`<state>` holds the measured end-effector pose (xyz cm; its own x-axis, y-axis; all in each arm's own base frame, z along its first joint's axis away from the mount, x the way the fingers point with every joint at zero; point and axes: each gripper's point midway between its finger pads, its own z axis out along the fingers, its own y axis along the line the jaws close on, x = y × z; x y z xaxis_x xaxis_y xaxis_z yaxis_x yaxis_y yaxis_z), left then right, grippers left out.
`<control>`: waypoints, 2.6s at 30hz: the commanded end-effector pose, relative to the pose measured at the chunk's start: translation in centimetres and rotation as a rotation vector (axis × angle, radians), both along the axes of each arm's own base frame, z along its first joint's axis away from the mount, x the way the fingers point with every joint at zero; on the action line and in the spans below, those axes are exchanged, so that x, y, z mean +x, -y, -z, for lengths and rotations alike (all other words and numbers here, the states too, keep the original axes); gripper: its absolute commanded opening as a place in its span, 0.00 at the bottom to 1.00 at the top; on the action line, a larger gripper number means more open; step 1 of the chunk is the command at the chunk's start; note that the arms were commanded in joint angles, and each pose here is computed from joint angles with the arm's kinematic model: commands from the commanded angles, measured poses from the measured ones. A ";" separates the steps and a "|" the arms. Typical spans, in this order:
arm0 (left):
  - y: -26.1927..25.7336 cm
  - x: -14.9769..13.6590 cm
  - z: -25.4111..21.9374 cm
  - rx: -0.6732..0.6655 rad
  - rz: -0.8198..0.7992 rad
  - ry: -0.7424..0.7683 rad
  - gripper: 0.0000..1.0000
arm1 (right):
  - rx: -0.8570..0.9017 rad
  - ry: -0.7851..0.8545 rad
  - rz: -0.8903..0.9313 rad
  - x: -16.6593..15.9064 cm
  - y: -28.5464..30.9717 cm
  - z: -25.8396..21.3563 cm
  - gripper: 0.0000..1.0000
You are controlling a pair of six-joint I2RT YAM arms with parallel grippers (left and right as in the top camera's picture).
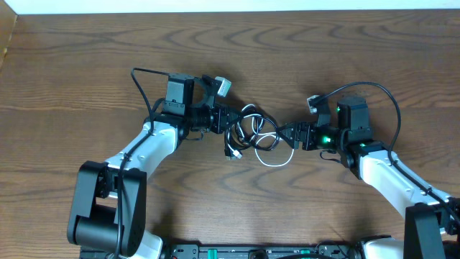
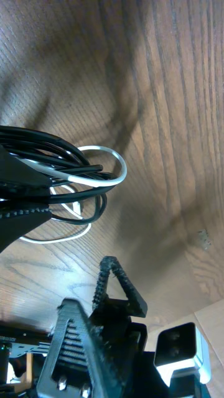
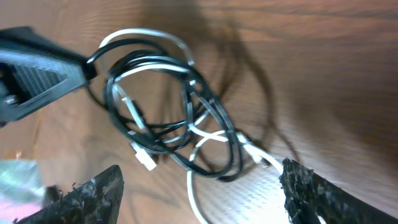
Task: Untangle cables
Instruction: 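Grasp the cable loops with the right gripper beside the left gripper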
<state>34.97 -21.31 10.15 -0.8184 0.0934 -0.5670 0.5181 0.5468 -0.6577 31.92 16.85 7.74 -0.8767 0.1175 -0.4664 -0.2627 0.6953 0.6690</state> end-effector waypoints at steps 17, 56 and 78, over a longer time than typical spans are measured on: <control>1.8 -0.3 -1.4 -0.022 0.066 0.055 0.07 | -0.045 -0.057 -0.051 -1.9 -2.8 1.0 0.72; 2.6 0.0 -2.6 -0.128 -0.051 -0.147 0.07 | -0.032 0.234 0.053 2.0 -10.9 0.7 0.01; 0.7 0.9 0.3 0.032 -0.152 -0.131 0.64 | 0.266 0.094 -0.175 0.6 -6.6 -3.3 0.01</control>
